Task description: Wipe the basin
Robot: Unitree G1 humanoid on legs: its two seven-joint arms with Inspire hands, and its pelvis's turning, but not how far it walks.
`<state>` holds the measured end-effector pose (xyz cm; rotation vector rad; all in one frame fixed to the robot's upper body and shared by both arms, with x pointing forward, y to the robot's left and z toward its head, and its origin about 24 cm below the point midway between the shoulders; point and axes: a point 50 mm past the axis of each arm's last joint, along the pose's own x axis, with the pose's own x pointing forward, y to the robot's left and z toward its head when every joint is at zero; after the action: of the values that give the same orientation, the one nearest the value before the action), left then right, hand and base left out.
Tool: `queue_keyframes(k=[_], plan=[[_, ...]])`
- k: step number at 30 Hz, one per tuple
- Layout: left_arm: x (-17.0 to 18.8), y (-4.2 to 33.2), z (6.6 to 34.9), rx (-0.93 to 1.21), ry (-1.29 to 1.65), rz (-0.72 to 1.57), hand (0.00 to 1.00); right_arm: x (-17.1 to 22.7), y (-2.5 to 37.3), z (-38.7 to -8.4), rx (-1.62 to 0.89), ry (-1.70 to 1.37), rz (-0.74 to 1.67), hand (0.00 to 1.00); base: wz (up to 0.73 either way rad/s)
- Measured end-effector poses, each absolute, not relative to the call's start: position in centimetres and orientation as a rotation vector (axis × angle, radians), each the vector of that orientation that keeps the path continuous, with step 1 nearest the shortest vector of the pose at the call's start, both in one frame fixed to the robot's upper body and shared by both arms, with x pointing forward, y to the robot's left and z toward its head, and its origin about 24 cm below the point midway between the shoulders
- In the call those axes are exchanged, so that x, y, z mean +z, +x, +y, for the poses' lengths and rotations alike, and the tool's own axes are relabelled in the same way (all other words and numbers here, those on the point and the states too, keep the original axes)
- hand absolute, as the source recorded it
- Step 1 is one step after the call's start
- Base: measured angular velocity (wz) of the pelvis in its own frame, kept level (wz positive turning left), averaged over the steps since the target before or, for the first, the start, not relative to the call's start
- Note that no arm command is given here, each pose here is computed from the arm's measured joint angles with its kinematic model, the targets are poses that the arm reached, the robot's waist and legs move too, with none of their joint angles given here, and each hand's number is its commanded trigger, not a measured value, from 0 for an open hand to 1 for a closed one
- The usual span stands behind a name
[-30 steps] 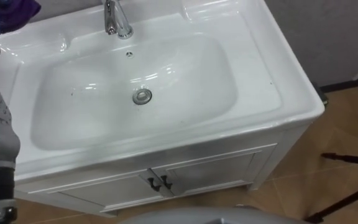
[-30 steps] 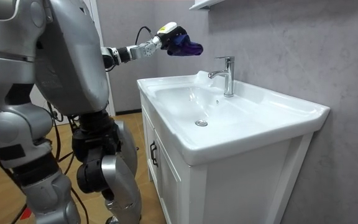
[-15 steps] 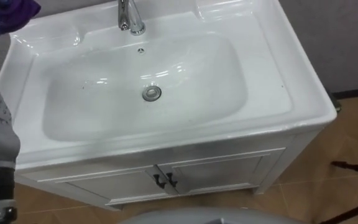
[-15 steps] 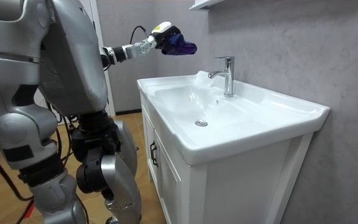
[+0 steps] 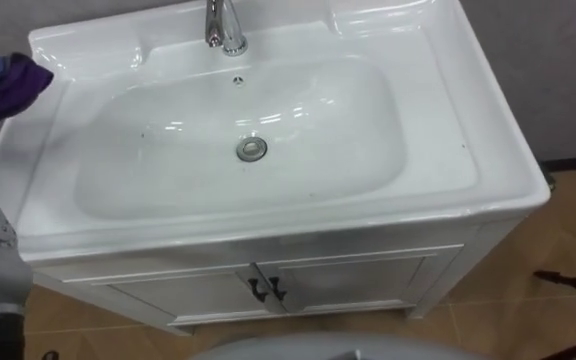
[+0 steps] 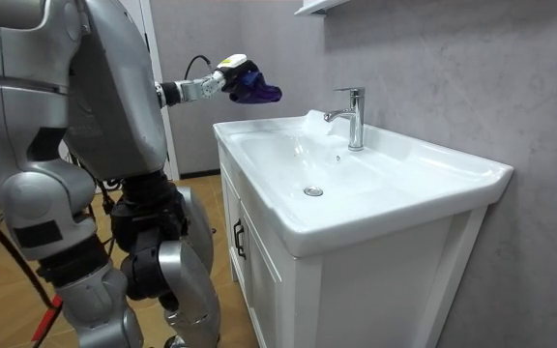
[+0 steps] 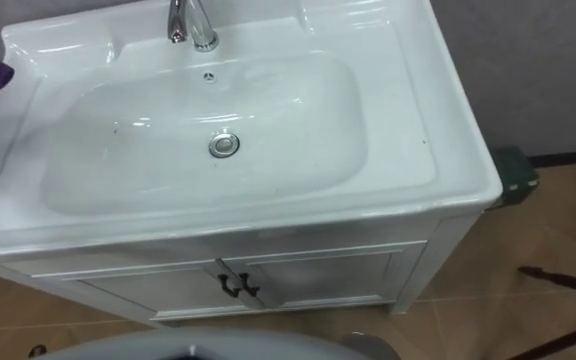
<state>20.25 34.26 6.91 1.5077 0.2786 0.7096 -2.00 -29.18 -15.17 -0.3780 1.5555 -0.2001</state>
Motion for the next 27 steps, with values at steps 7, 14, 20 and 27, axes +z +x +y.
queue_keyframes(k=[7,14,20,27], plan=[[5.1,18.9,34.1,0.669,1.486,0.365,1.0,-15.3,-1.5,-28.9,-0.15,-0.396,1.558,0.0,0.04],[3.9,17.6,34.3,0.633,1.478,0.463,1.0,-15.3,-1.6,-28.9,-0.15,-0.404,1.578,0.0,0.01],[3.8,17.5,34.4,0.631,1.471,0.494,0.0,-15.3,-1.7,-28.9,-0.151,-0.404,1.58,0.0,0.0],[3.5,17.2,34.6,0.621,1.465,0.539,0.0,-15.2,-1.6,-28.9,-0.153,-0.407,1.571,0.0,0.0]])
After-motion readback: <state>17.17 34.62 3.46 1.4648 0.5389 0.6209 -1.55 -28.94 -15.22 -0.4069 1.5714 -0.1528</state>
